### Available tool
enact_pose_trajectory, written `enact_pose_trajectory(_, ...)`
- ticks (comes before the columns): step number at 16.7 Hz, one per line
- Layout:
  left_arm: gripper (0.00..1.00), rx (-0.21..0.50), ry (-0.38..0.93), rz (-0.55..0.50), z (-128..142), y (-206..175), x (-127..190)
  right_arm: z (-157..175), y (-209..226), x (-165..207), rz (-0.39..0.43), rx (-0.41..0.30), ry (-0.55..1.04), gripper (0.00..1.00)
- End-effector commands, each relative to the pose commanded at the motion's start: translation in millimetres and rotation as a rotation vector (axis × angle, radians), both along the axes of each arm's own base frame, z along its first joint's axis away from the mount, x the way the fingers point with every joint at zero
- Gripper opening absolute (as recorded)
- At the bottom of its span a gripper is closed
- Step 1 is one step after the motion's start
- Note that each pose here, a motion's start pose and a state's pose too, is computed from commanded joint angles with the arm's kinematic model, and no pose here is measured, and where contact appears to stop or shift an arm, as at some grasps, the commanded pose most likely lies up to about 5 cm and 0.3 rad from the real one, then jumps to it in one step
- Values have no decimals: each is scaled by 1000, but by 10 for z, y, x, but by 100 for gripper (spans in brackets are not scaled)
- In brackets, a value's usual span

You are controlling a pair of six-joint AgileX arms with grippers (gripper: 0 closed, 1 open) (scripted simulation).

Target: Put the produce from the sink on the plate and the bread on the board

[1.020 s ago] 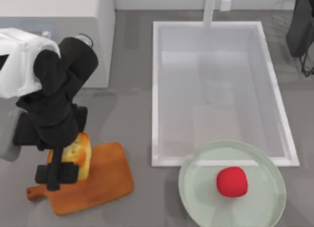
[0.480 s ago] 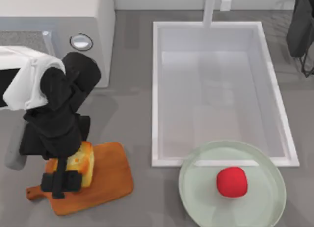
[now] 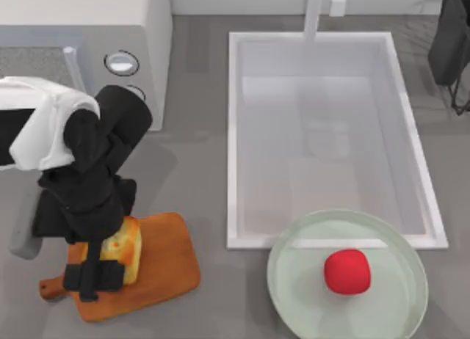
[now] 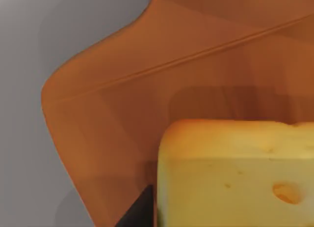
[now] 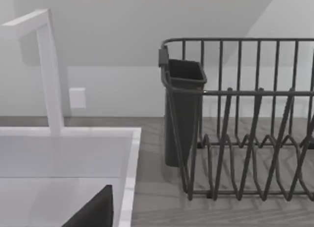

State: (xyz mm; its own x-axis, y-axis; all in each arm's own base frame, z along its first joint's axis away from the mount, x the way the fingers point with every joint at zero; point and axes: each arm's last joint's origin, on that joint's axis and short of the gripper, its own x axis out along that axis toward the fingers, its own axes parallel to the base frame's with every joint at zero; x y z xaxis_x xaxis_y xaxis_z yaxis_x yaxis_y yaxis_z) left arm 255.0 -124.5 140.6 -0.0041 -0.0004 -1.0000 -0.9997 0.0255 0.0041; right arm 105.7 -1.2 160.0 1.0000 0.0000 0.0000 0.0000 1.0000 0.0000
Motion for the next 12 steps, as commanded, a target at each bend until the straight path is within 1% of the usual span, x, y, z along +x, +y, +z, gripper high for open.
enact_pose_trajectory(11, 98, 0, 0, 0, 0, 0, 0, 0, 0, 0, 0, 0, 0, 100)
enact_pose_trajectory(12, 100, 0, 0, 0, 0, 0, 0, 0, 0, 0, 0, 0, 0, 100)
